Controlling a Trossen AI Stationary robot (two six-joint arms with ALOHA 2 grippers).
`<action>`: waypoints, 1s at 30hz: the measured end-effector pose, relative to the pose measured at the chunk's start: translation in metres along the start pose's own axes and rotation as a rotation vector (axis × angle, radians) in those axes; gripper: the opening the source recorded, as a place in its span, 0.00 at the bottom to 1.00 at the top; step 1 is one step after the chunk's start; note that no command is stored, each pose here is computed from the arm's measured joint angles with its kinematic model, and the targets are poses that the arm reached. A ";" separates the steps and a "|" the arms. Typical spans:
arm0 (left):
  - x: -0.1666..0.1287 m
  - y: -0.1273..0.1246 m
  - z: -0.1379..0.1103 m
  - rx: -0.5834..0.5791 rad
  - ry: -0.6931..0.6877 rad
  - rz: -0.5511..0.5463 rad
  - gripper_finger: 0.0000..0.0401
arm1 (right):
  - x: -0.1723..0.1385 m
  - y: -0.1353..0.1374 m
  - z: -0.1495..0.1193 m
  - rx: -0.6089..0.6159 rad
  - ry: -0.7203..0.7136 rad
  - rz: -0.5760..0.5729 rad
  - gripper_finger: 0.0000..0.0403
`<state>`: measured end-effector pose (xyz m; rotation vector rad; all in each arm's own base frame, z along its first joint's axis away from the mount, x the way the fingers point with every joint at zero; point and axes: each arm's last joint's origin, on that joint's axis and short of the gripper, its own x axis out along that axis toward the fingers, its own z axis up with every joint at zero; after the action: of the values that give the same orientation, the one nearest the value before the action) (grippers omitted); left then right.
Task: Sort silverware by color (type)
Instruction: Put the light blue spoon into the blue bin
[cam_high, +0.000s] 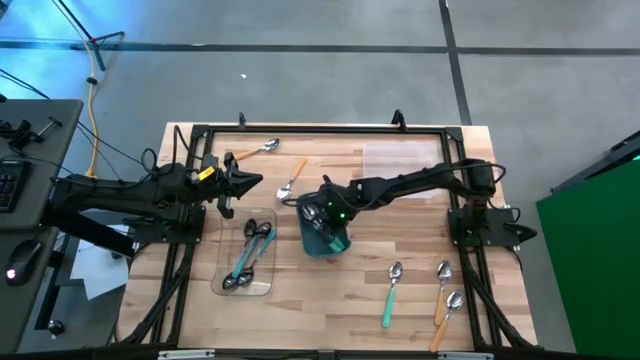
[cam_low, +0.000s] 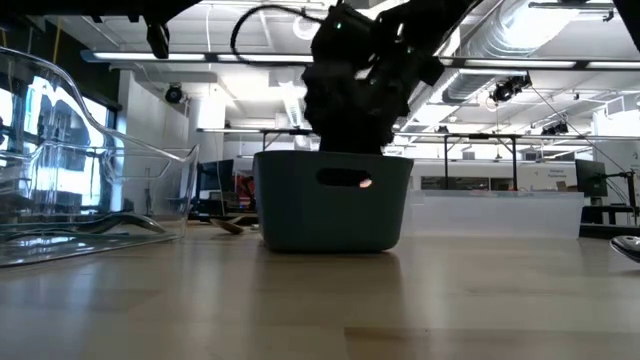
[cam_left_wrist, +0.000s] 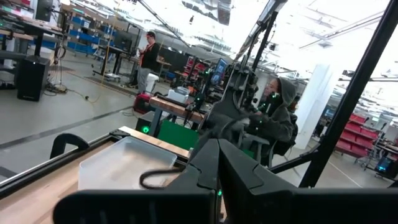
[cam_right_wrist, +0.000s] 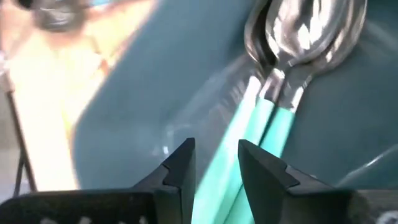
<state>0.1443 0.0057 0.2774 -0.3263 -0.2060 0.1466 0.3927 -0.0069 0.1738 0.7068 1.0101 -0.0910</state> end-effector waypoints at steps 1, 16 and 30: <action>0.000 0.000 0.000 0.000 0.000 0.000 0.00 | -0.006 0.002 0.001 -0.024 -0.011 0.006 0.26; 0.000 0.000 0.000 -0.017 -0.001 0.000 0.00 | -0.118 0.029 -0.023 -0.343 -0.052 -0.092 0.26; 0.000 0.000 0.000 -0.017 -0.006 0.016 0.00 | -0.141 -0.003 -0.105 -0.251 -0.214 0.004 0.26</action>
<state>0.1442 0.0063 0.2777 -0.3442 -0.2110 0.1614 0.2364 0.0173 0.2499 0.4586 0.7979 -0.0340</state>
